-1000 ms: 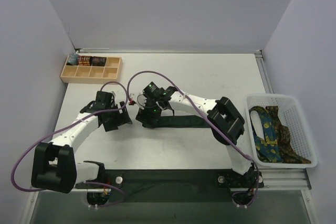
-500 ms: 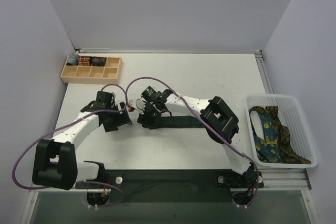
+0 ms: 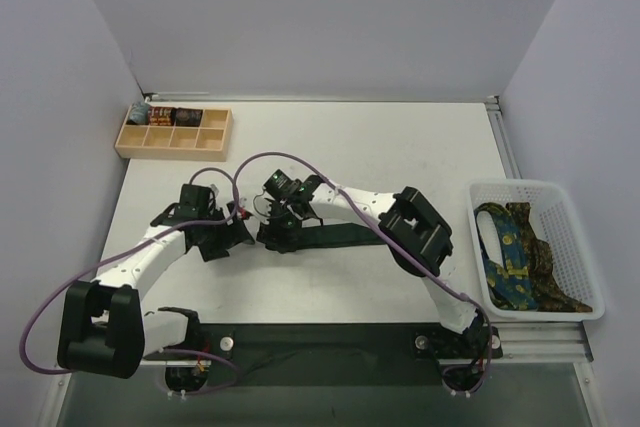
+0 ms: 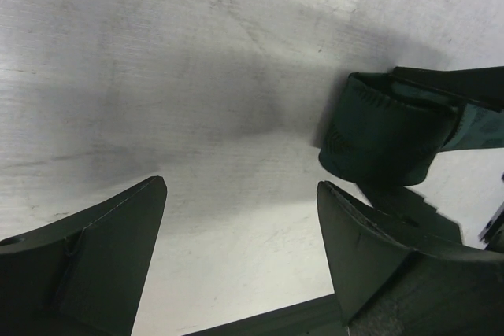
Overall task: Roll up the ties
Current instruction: Roll the tie
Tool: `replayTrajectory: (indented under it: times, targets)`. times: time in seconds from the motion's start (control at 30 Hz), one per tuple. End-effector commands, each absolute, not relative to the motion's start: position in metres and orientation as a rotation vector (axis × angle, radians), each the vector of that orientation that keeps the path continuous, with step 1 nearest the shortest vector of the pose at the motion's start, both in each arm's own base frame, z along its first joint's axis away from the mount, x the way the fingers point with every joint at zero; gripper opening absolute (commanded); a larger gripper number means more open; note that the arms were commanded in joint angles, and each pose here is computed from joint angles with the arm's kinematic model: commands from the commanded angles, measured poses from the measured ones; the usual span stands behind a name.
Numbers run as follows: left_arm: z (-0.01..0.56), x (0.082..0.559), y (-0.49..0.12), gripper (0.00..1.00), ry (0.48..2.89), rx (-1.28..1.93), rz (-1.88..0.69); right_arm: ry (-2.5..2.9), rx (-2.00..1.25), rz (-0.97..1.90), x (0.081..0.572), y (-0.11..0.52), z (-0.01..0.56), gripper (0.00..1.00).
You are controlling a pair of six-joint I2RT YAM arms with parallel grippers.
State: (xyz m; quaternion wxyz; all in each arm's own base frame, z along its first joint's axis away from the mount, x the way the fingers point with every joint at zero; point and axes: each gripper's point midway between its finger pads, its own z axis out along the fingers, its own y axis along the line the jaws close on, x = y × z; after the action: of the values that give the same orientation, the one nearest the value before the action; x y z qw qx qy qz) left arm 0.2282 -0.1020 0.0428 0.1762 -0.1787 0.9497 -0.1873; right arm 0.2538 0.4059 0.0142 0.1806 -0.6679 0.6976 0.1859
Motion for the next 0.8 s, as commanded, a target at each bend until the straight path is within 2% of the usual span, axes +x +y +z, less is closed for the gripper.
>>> replayTrajectory:
  times: [0.0,0.13,0.27,0.33,0.4,0.47,0.5,0.53,0.77]
  targets:
    - [0.066,0.252,-0.123,0.89,2.548,-0.485,-0.713,1.95,-1.883,0.573,0.238,0.411,0.035,0.65]
    - [0.072,0.259,-0.135,0.89,2.503,-0.492,-0.806,1.949,-1.755,0.606,0.245,0.412,0.073,0.76]
    - [0.073,0.263,-0.144,0.9,2.486,-0.48,-0.863,2.063,-1.533,0.677,0.251,0.396,0.096,0.75]
    - [0.073,0.266,-0.15,0.9,2.474,-0.468,-0.884,2.113,-1.309,0.766,0.262,0.389,0.117,0.71]
    - [0.075,0.271,-0.154,0.9,2.453,-0.467,-0.898,2.202,-1.193,0.798,0.258,0.368,0.102,0.69]
    - [0.071,0.271,-0.16,0.9,2.468,-0.449,-0.893,2.229,-0.991,0.827,0.27,0.353,0.112,0.61]
    - [0.069,0.271,-0.162,0.9,2.473,-0.443,-0.888,2.29,-0.945,0.817,0.264,0.338,0.094,0.59]
    - [0.065,0.27,-0.164,0.89,2.491,-0.441,-0.878,2.262,-0.891,0.833,0.269,0.337,0.102,0.54]
    - [0.045,0.264,-0.174,0.82,2.544,-0.398,-0.768,2.339,-0.601,0.886,0.268,0.312,0.076,0.44]
